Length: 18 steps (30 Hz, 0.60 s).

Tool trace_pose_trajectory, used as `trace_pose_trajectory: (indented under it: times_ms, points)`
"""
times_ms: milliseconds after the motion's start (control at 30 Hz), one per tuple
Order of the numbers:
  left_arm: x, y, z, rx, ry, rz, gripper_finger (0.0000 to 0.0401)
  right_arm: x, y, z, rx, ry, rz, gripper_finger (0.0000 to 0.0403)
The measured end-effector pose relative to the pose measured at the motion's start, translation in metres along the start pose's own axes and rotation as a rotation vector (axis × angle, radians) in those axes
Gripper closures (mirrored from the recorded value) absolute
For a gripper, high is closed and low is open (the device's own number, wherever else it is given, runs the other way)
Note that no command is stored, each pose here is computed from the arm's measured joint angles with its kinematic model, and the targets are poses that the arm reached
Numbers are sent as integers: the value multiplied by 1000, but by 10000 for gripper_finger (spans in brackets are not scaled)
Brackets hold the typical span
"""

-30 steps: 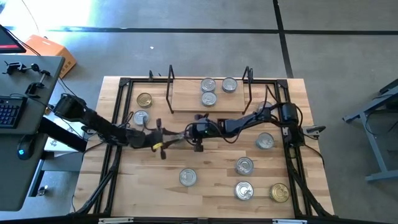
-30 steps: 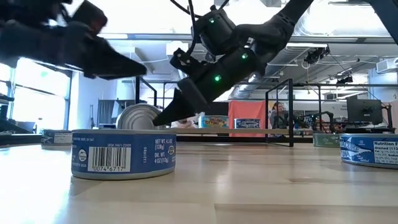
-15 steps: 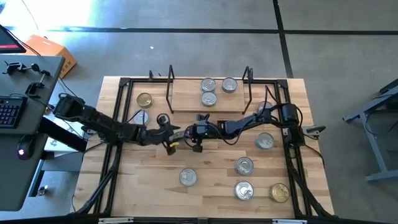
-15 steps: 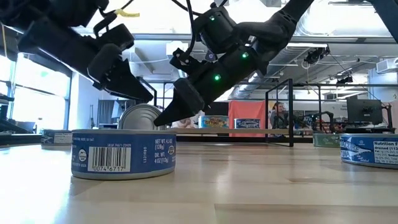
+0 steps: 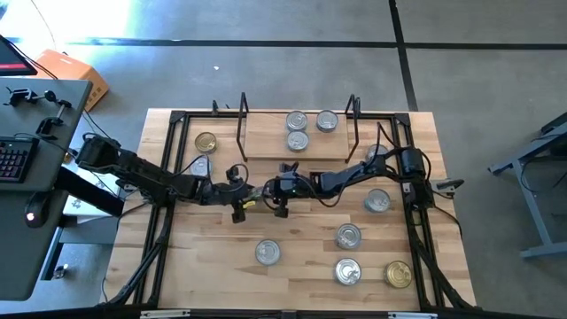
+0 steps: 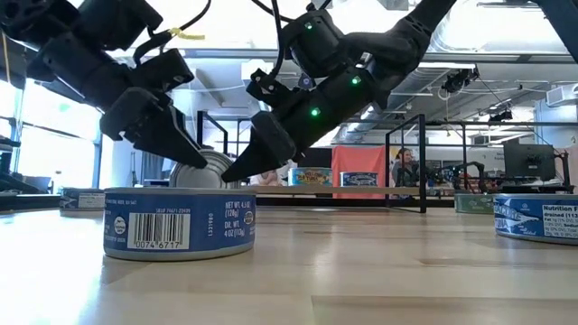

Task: Stack canned seafood by type on shelf
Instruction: Put the green tuna can on the shelf

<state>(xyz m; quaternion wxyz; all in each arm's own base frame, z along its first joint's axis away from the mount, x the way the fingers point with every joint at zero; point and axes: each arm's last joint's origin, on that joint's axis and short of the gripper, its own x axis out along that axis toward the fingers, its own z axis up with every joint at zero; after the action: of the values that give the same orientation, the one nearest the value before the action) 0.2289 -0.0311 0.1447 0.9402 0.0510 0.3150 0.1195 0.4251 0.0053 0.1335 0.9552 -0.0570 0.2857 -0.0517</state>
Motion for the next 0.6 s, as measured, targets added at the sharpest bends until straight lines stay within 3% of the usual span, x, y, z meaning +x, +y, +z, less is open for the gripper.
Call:
trace_pose_trajectory:
  times_ms: [100, 333, 467, 600]
  points:
    - [0, 0, 1, -12, -5, 1, 270, 0, 0, -2, -15, 15, 33, 252]
    - [-2, -4, 0, 40, -10, -12, 274, -20, -12, -6, -5, 84, 118, 213]
    - [-3, -6, 1, 37, -26, -17, 274, -26, -18, -26, 34, 32, 147, 210]
    - [-5, -11, 7, 34, -133, -35, 274, -35, -6, -47, 36, -116, 225, 209]
